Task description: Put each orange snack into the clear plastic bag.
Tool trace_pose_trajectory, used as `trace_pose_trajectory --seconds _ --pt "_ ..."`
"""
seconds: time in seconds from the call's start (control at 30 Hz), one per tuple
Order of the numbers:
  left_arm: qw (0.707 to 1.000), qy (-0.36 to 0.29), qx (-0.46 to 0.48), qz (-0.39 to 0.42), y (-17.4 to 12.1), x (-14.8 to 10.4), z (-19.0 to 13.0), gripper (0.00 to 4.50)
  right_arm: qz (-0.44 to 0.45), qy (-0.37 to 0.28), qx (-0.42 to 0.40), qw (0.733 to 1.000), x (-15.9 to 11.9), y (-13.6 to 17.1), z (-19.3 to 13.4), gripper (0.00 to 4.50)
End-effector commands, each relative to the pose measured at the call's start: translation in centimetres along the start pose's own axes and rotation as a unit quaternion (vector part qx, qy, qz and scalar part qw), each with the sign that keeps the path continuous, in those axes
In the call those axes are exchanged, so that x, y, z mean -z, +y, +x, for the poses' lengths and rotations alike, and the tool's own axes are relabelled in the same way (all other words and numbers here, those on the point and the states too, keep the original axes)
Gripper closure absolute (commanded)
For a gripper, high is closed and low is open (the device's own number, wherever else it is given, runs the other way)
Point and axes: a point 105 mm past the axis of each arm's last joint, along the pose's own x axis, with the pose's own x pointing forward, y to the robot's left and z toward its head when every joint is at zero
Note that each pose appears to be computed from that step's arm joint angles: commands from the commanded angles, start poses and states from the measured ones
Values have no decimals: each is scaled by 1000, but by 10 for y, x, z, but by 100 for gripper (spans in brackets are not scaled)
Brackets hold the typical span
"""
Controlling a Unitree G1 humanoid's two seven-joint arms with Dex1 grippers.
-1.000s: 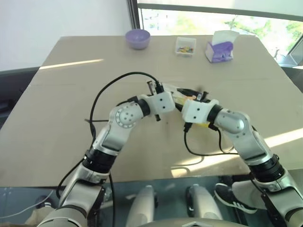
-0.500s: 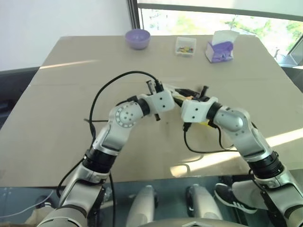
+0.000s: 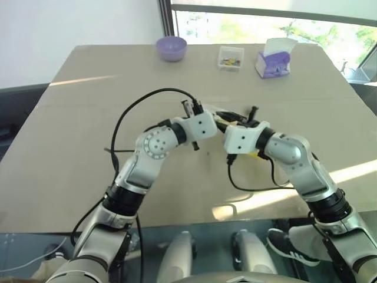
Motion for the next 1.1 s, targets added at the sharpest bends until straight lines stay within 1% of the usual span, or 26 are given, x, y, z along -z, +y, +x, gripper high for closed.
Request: trace_pose_trajectory --seconds 0.03,0.37,0.73,1.1 --pt "999 -28 -13 17 10 -20 0 450 -21 -22 10 999 -11 -8 1 343" --pt "999 -32 -10 19 10 -23 -1 450 -20 -16 9 1000 -8 -8 2 343" --pt "999 -26 -10 17 10 -20 -2 450 -29 -13 15 999 -7 -15 -1 343" --pt "999 -24 -10 20 11 -20 0 450 -33 -10 14 999 -6 -16 -2 343"
